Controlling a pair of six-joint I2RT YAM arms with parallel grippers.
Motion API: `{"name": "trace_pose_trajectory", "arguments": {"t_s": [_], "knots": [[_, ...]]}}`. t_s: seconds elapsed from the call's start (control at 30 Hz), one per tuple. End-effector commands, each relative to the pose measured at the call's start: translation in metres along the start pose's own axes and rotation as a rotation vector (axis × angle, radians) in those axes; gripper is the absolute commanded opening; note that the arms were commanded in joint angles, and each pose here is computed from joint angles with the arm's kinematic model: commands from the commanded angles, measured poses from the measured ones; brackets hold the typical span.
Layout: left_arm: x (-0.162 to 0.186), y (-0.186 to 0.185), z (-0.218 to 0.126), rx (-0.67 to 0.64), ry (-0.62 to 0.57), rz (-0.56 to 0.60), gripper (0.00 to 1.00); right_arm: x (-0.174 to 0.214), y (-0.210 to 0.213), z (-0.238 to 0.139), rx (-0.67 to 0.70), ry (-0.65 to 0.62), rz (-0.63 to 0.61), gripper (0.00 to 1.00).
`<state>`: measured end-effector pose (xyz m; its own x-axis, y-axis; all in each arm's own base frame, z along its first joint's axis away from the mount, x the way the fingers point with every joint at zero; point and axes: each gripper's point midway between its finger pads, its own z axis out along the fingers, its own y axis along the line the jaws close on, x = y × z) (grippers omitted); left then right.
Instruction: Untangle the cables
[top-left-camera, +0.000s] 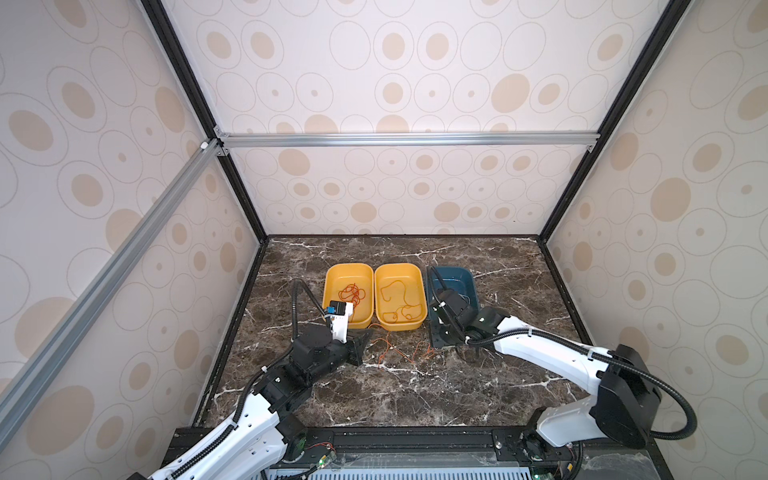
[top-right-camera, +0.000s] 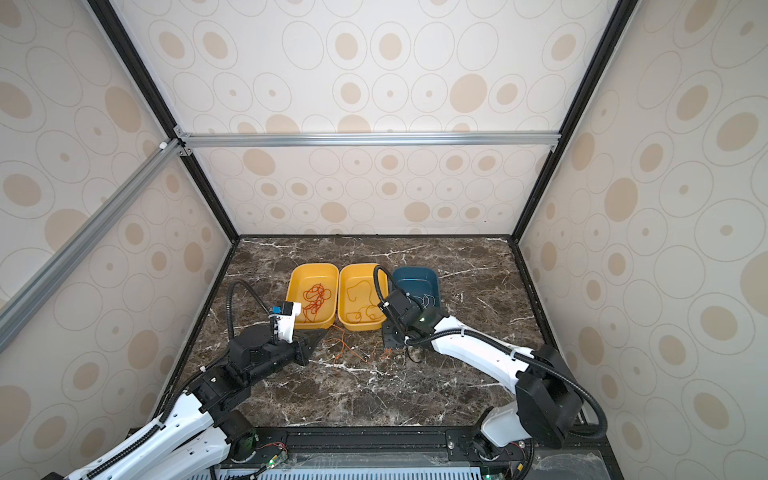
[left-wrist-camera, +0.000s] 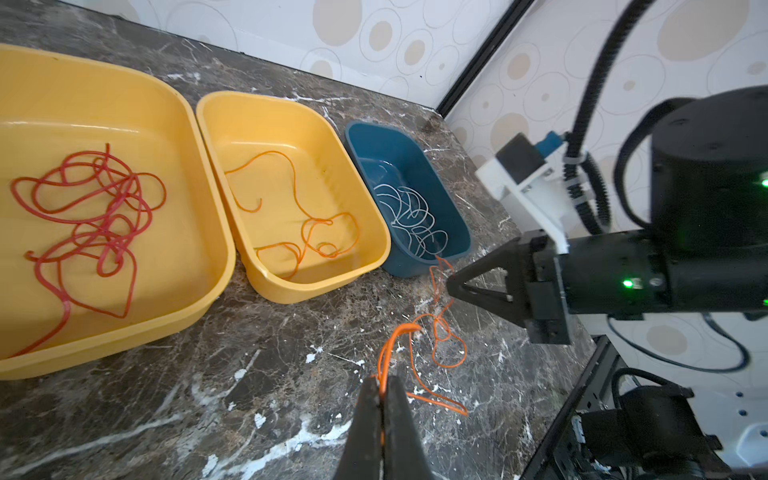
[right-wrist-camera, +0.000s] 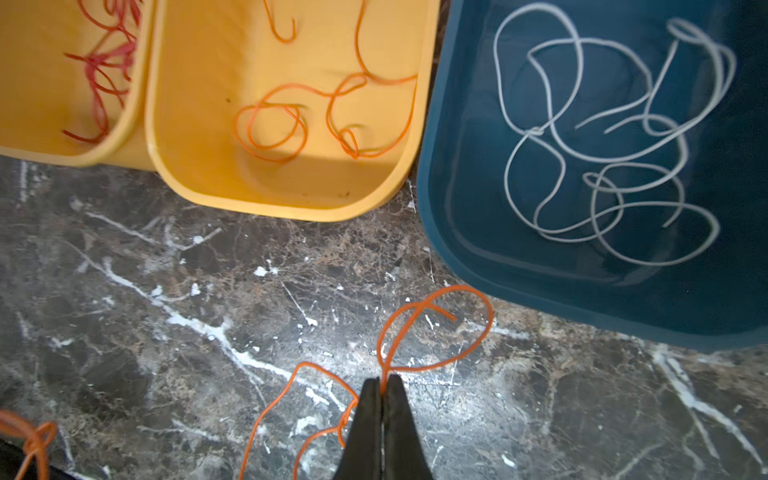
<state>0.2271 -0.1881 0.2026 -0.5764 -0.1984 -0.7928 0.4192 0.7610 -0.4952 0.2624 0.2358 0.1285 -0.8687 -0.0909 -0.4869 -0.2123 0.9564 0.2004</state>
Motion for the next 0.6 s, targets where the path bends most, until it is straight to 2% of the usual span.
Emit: {"name": "trace_pose_trajectory", "arguments": {"t_s": [0.0,0.33,0.57], "knots": [[-0.032,-0.003,-0.007,-0.029,-0.097,0.027,0.00,-0.017,-0.002,-0.023,0.020,-0.057,-0.050,0.00],[-0.051,-0.005,0.035,-0.030,-0.079,0.041,0.00,-0.084,0.034,-0.042,-0.188,-0.195,-0.068,0.00],[-0.074,0.001,0.073,-0.022,-0.072,0.040,0.00,-0.129,0.064,-0.043,-0.275,-0.281,-0.156,0.00]]}}
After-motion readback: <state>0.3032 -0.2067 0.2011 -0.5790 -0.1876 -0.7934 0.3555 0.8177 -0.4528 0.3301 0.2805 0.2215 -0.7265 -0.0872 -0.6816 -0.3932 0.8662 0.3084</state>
